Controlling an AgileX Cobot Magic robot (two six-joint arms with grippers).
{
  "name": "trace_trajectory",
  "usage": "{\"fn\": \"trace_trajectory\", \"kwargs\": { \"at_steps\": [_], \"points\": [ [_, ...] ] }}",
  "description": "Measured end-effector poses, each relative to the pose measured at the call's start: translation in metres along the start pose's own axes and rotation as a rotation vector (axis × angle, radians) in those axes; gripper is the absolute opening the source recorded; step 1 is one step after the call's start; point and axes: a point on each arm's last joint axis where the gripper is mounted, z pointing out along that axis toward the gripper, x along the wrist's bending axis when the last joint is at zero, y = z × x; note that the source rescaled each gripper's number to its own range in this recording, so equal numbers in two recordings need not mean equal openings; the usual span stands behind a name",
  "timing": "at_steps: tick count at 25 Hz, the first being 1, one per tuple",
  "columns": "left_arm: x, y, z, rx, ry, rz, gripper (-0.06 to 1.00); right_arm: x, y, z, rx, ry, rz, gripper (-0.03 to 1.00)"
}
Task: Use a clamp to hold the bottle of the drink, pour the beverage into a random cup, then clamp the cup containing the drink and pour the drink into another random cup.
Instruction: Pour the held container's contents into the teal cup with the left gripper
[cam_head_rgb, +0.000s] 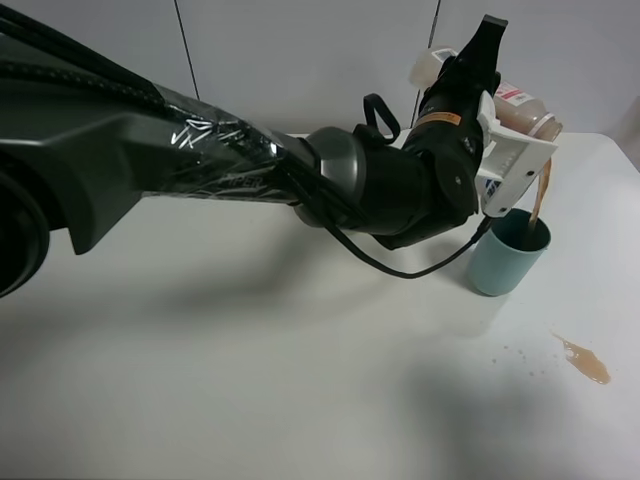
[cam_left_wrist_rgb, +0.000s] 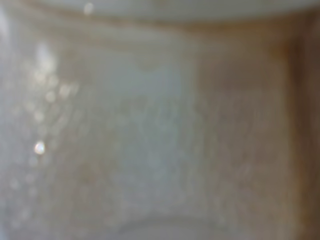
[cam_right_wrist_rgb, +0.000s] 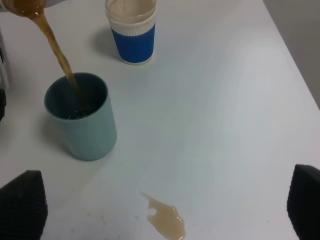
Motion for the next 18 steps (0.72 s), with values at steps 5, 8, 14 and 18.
{"fn": "trace_trajectory", "kwargs": {
  "at_steps": [5,8,14,18],
  "points": [
    [0.0003,-0.0011,0.0011,-0.001,0.005,0.005,0.05,0.0000,0.0000,0.0000,0.000,0.000,0.000,0.85],
    [0.0014,-0.0023,0.0026,-0.005,0.019,0.019,0.05,-0.0001,0.0000,0.0000,0.000,-0.001,0.000,0.85],
    [0.0024,-0.0017,0.0026,-0.012,0.031,0.029,0.05,-0.0001,0.0000,0.0000,0.000,-0.001,0.000,0.85],
    [0.0032,-0.0018,0.0026,-0.010,0.040,0.034,0.05,-0.0001,0.0000,0.0000,0.000,-0.001,0.000,0.85]
  ]
}}
